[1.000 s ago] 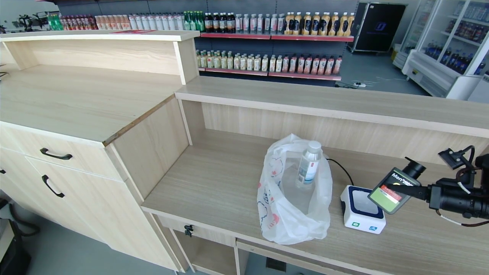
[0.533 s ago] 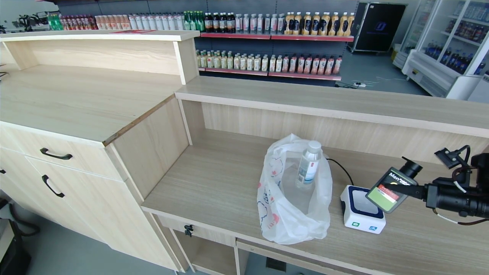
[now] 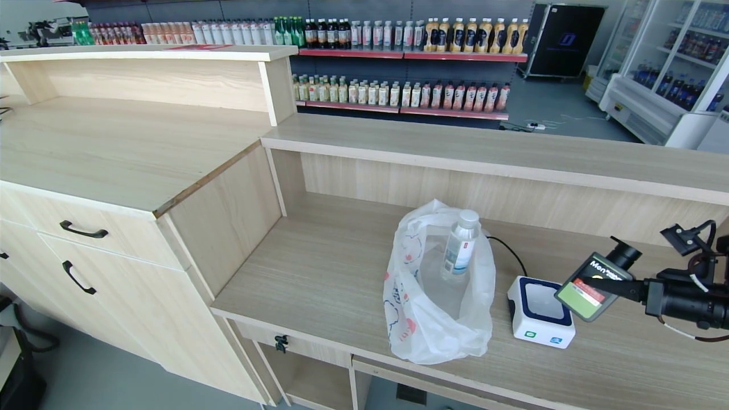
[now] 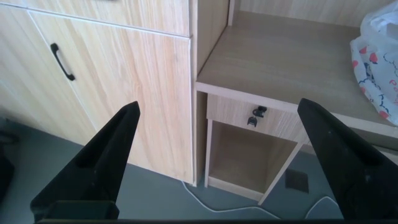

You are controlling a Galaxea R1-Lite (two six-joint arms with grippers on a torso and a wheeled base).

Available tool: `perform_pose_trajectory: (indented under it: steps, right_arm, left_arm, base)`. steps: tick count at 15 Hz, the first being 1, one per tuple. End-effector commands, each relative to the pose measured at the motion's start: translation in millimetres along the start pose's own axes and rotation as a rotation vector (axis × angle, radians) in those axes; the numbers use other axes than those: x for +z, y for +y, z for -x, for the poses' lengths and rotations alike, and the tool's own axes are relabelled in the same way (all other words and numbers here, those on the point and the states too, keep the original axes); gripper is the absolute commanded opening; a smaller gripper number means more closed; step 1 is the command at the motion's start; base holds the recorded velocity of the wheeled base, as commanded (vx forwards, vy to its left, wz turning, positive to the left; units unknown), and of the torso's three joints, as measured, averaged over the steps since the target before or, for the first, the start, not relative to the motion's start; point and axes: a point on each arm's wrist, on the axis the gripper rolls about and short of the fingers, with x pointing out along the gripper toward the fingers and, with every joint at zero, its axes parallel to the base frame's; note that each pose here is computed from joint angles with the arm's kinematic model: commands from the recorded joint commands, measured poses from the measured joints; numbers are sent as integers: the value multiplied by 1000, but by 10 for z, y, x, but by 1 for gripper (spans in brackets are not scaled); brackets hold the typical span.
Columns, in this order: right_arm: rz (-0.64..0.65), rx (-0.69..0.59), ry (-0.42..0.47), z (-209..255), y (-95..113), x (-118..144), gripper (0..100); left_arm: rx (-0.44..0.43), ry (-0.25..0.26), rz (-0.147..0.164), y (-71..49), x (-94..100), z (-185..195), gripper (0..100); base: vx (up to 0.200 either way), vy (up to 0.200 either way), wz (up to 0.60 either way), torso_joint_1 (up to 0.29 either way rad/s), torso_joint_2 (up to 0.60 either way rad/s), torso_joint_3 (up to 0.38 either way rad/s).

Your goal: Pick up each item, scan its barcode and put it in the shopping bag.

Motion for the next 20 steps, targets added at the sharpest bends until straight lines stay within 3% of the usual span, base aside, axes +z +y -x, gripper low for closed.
perform_pose_trajectory:
  steps: [1, 20]
  right_arm:
    - [-1, -16, 2, 42, -23, -43, 0]
    - [0, 14, 27, -110, -65, -79, 0]
  left_arm:
    - [1, 0, 0, 0, 0, 0, 100]
    - [1, 0, 0, 0, 0, 0, 100]
  base:
    - [0, 0, 0, 0, 0, 0]
    - [0, 0, 0, 0, 0, 0]
